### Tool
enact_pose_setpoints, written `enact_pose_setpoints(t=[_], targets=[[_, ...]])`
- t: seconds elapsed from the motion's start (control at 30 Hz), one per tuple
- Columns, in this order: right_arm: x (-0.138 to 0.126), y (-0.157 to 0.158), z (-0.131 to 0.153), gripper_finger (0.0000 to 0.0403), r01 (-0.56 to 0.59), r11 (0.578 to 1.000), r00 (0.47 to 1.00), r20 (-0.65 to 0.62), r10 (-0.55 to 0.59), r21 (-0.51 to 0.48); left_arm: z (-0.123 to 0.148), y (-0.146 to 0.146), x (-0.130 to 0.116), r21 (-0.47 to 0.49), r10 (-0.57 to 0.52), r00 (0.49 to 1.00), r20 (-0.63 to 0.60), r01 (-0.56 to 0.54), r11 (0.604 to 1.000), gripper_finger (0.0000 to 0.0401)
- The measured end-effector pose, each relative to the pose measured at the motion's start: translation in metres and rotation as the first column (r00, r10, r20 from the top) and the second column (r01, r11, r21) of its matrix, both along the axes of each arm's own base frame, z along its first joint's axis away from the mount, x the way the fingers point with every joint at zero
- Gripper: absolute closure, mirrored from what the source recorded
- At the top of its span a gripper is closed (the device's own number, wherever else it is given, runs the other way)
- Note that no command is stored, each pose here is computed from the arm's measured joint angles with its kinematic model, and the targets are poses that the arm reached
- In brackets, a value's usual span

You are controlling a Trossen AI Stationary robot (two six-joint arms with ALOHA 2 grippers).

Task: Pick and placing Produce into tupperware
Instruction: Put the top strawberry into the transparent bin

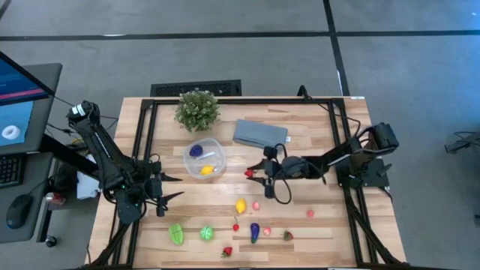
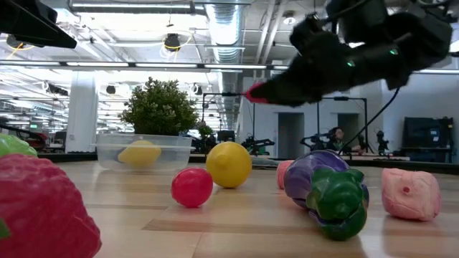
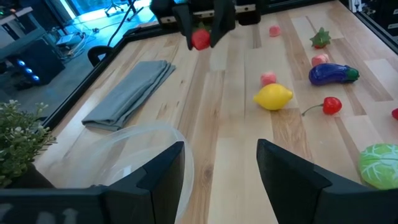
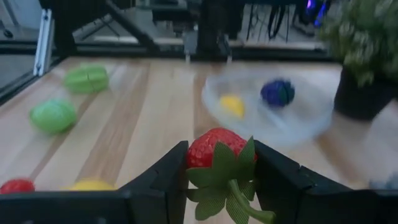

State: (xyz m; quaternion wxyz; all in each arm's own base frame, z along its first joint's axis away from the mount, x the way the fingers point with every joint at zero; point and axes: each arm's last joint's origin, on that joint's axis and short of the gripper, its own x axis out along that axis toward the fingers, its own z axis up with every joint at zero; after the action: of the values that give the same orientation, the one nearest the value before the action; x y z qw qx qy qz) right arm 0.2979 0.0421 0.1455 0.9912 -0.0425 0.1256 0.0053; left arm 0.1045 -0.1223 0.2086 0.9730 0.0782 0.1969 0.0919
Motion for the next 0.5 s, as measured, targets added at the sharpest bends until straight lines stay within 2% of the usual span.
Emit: enact_pose_setpoints(t=[0.27, 0.5], targets=[[0.020, -0.017, 0.022, 0.0210, -0.003, 0.999, 0.997, 0.081, 0.007, -0.051, 0.000, 0.000, 0.000, 0.006, -0.001, 1.000, -0.006, 0.002, 1.000, 0.0209], [0.026, -0.032, 0.029, 0.0230, 0.022, 0.998, 0.995, 0.101, -0.015, -0.064, -0.001, 0.001, -0.001, 0.010, -0.006, 1.000, -0.015, 0.006, 1.000, 0.0209]])
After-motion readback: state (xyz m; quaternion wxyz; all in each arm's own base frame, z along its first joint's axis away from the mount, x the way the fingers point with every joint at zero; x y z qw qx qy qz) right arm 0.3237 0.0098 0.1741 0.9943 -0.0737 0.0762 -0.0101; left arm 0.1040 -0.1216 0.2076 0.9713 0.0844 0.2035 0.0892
